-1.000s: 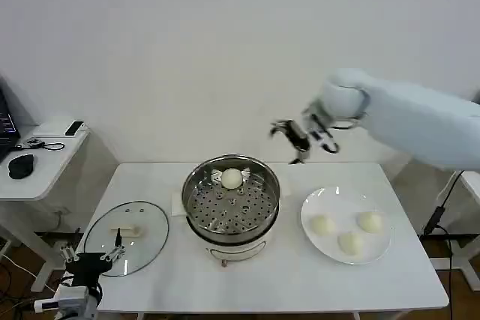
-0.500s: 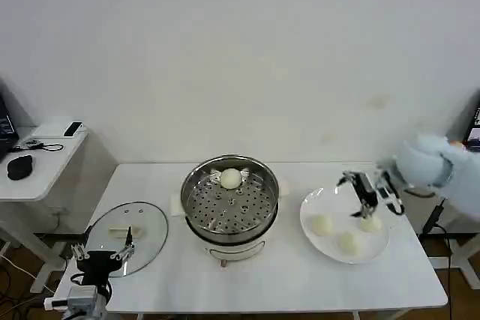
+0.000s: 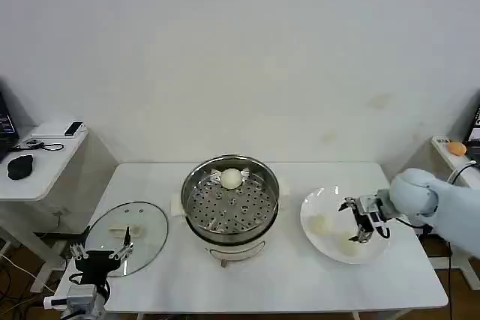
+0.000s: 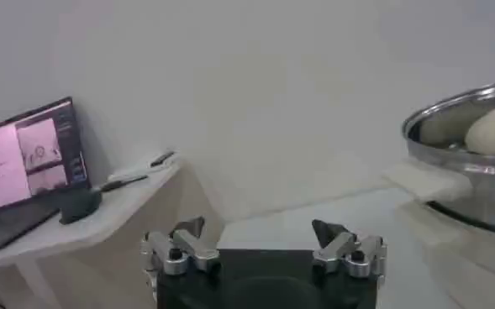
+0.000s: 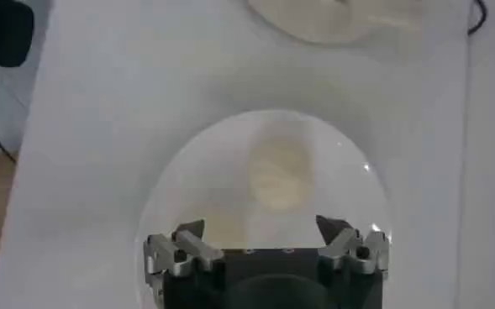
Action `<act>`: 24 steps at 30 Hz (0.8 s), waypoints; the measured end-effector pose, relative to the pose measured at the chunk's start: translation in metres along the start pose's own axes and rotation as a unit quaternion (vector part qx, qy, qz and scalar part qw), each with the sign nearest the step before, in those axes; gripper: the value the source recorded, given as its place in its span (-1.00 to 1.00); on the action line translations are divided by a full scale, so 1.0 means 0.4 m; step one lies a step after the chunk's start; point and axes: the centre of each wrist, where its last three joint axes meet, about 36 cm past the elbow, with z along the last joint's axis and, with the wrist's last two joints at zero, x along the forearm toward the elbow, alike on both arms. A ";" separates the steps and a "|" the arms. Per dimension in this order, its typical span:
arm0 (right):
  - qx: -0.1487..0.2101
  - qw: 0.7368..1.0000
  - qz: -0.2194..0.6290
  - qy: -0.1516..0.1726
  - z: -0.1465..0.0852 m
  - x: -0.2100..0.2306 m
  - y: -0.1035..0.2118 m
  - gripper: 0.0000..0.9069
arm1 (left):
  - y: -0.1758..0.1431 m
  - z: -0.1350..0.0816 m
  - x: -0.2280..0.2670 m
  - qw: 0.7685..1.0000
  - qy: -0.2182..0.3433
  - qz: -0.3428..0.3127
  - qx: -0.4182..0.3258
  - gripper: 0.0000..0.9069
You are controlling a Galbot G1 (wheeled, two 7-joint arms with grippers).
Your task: Take steamed baozi put them in steamer then cover it.
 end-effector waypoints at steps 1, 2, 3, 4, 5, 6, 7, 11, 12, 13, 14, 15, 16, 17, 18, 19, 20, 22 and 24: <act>-0.002 1.000 0.001 0.000 -0.001 -0.011 -0.006 1.00 | 0.001 0.000 -0.001 1.000 0.000 0.000 0.000 1.00; -0.003 1.000 0.001 0.000 -0.004 -0.021 -0.012 1.00 | 0.002 0.002 -0.003 1.000 0.001 -0.001 0.000 1.00; -0.004 1.000 0.000 -0.001 -0.008 -0.033 -0.019 1.00 | 0.002 0.002 -0.005 1.000 0.001 -0.002 0.000 1.00; -0.005 1.000 -0.001 -0.002 -0.012 -0.043 -0.023 1.00 | 0.002 0.003 -0.007 1.000 0.001 -0.002 0.000 1.00; -0.006 1.000 -0.002 -0.003 -0.017 -0.053 -0.028 1.00 | 0.003 0.005 -0.008 1.000 0.002 -0.002 -0.001 1.00; -0.007 1.000 -0.003 -0.004 -0.022 -0.063 -0.035 1.00 | 0.003 0.006 -0.009 1.000 0.002 -0.003 -0.001 1.00; -0.007 1.000 -0.004 -0.004 -0.028 -0.072 -0.040 1.00 | 0.003 0.007 -0.009 1.000 0.003 -0.003 -0.001 1.00; -0.007 1.000 -0.010 -0.005 -0.050 -0.106 -0.056 1.00 | 0.006 0.009 -0.010 1.000 0.004 -0.005 -0.001 1.00; -0.006 1.000 -0.011 -0.005 -0.057 -0.114 -0.058 1.00 | 0.008 0.010 -0.010 1.000 0.005 -0.006 -0.001 1.00; -0.005 1.000 -0.013 -0.006 -0.063 -0.120 -0.060 0.98 | 0.009 0.011 -0.010 1.000 0.005 -0.006 -0.001 1.00; -0.005 1.000 -0.014 -0.005 -0.067 -0.126 -0.062 0.96 | 0.009 0.011 -0.010 1.000 0.006 -0.007 -0.001 1.00; -0.005 1.000 -0.016 -0.004 -0.069 -0.131 -0.063 0.93 | 0.010 0.012 -0.009 1.000 0.006 -0.007 -0.001 1.00; -0.005 1.000 -0.017 -0.002 -0.070 -0.134 -0.065 0.89 | 0.010 0.013 -0.008 1.000 0.007 -0.007 -0.001 1.00; -0.006 1.000 -0.017 0.000 -0.070 -0.136 -0.066 0.84 | 0.010 0.013 -0.007 1.000 0.007 -0.007 0.000 1.00; -0.006 1.000 -0.018 0.002 -0.071 -0.139 -0.068 0.82 | 0.009 0.013 -0.007 1.000 0.007 -0.007 0.000 1.00; -0.006 1.000 -0.020 0.004 -0.072 -0.141 -0.069 0.82 | 0.009 0.012 -0.006 1.000 0.007 -0.008 0.001 1.00; -0.007 1.000 -0.020 0.005 -0.072 -0.143 -0.071 0.76 | 0.009 0.012 -0.006 1.000 0.007 -0.008 0.001 1.00; -0.008 1.000 -0.021 0.007 -0.076 -0.146 -0.074 0.71 | 0.009 0.012 -0.006 1.000 0.007 -0.008 0.002 1.00; -0.008 1.000 -0.024 0.008 -0.079 -0.151 -0.075 0.62 | 0.008 0.011 -0.006 1.000 0.007 -0.008 0.002 1.00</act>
